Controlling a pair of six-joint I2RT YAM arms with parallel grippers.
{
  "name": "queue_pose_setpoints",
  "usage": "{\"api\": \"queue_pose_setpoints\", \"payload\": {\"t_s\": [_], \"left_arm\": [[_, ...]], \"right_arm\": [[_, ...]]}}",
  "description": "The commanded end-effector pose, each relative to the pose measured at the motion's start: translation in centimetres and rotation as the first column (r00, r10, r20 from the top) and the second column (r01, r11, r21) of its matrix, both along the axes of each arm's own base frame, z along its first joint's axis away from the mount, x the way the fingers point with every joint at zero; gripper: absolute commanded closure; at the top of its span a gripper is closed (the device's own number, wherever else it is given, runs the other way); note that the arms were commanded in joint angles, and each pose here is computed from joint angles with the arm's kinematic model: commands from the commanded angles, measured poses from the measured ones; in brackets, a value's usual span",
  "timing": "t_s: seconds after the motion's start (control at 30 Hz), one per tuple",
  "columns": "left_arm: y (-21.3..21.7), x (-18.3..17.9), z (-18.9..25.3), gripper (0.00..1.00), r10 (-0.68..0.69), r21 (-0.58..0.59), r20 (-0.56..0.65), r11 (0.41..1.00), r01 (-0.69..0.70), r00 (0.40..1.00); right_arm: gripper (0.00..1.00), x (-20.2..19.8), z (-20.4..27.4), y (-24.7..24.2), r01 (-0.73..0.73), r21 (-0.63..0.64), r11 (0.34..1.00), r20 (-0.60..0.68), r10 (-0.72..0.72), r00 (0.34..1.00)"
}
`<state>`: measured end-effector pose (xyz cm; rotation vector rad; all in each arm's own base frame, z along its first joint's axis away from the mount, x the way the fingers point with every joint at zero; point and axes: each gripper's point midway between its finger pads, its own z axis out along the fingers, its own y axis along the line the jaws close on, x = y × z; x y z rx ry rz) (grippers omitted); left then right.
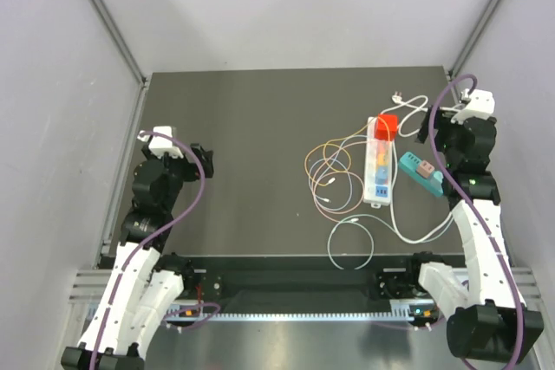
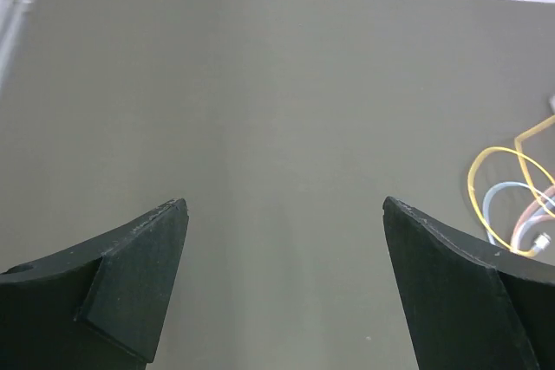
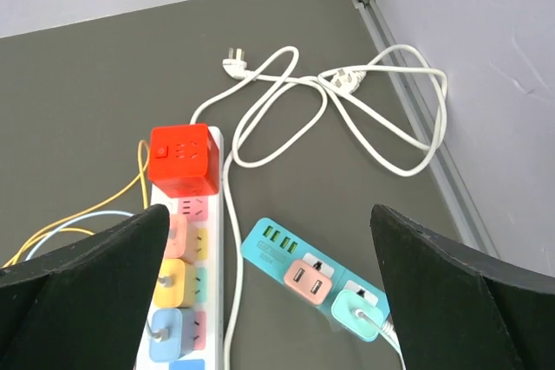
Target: Pull the plug off the socket
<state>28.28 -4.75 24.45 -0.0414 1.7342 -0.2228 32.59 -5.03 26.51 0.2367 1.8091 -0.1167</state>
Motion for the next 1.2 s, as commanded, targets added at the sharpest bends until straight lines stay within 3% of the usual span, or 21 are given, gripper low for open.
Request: {"api": "queue_pose_setpoints", "payload": {"t_s": [0.0,0.07,0.13,0.17,0.2,0.27,0.43,0.47,0.57,0.7,1.0,1.13,1.17], "left_arm": [[-2.1,0.0,2.0,0.01,-0.115,-0.013,0.072,0.993,0.116,0.991],[-3.5,-0.1,2.4,0.01,-0.187,-0.034,0.096,0.981,0.191,0.978],[-5.4,-0.4,2.2,0.01,-0.292,-0.058,0.082,0.953,0.297,0.953],[-6.3,-0.6,2.4,0.01,-0.328,-0.081,0.080,0.939,0.334,0.941],[-6.8,-0.6,2.3,0.01,-0.356,-0.094,0.070,0.928,0.361,0.932],[-8.7,-0.6,1.5,0.01,-0.440,-0.133,0.028,0.888,0.439,0.898],[-13.1,-0.8,-0.7,0.01,-0.557,-0.181,-0.075,0.823,0.538,0.827],[-13.6,-0.6,-0.9,0.01,-0.550,-0.181,-0.087,0.829,0.530,0.831],[-15.9,-0.9,-1.9,0.01,-0.572,-0.196,-0.130,0.816,0.544,0.810],[-19.2,-1.4,-3.9,0.01,-0.591,-0.189,-0.192,0.806,0.562,0.783],[-32.0,-2.8,-3.6,0.01,-0.682,-0.199,-0.192,0.731,0.653,0.705],[-37.0,-1.3,-5.9,0.02,-0.647,-0.177,-0.255,0.762,0.623,0.719],[-37.8,-1.1,-4.0,0.02,-0.648,-0.193,-0.217,0.762,0.618,0.730]], "right_arm": [[0.00,0.6,1.9,0.3,-0.028,-0.018,0.999,0.057,0.029,0.998],[0.00,0.6,2.8,0.8,-0.101,-0.110,0.989,0.046,0.107,0.993],[0.00,0.4,3.0,3.3,-0.272,-0.174,0.947,0.027,0.280,0.960],[0.00,0.2,2.8,4.1,-0.362,-0.279,0.890,-0.013,0.373,0.928],[0.00,-0.5,2.1,6.3,-0.497,-0.295,0.816,-0.052,0.505,0.861],[0.00,-0.9,1.5,7.0,-0.547,-0.329,0.769,-0.086,0.553,0.829],[0.00,-1.4,-0.6,6.7,-0.571,-0.256,0.780,-0.106,0.565,0.819],[0.00,-1.5,-0.8,5.7,-0.549,-0.218,0.807,-0.088,0.544,0.834],[0.00,-1.7,-1.3,5.5,-0.578,-0.134,0.805,-0.062,0.575,0.816],[0.00,-1.8,-1.7,4.4,-0.550,-0.113,0.828,-0.066,0.546,0.835],[0.00,-2.2,-2.6,2.6,-0.490,-0.082,0.868,-0.086,0.483,0.871],[0.00,-2.4,-2.8,1.9,-0.473,-0.057,0.879,-0.083,0.468,0.880],[0.00,-2.4,-2.8,1.8,-0.471,-0.055,0.880,-0.082,0.466,0.881]]}}
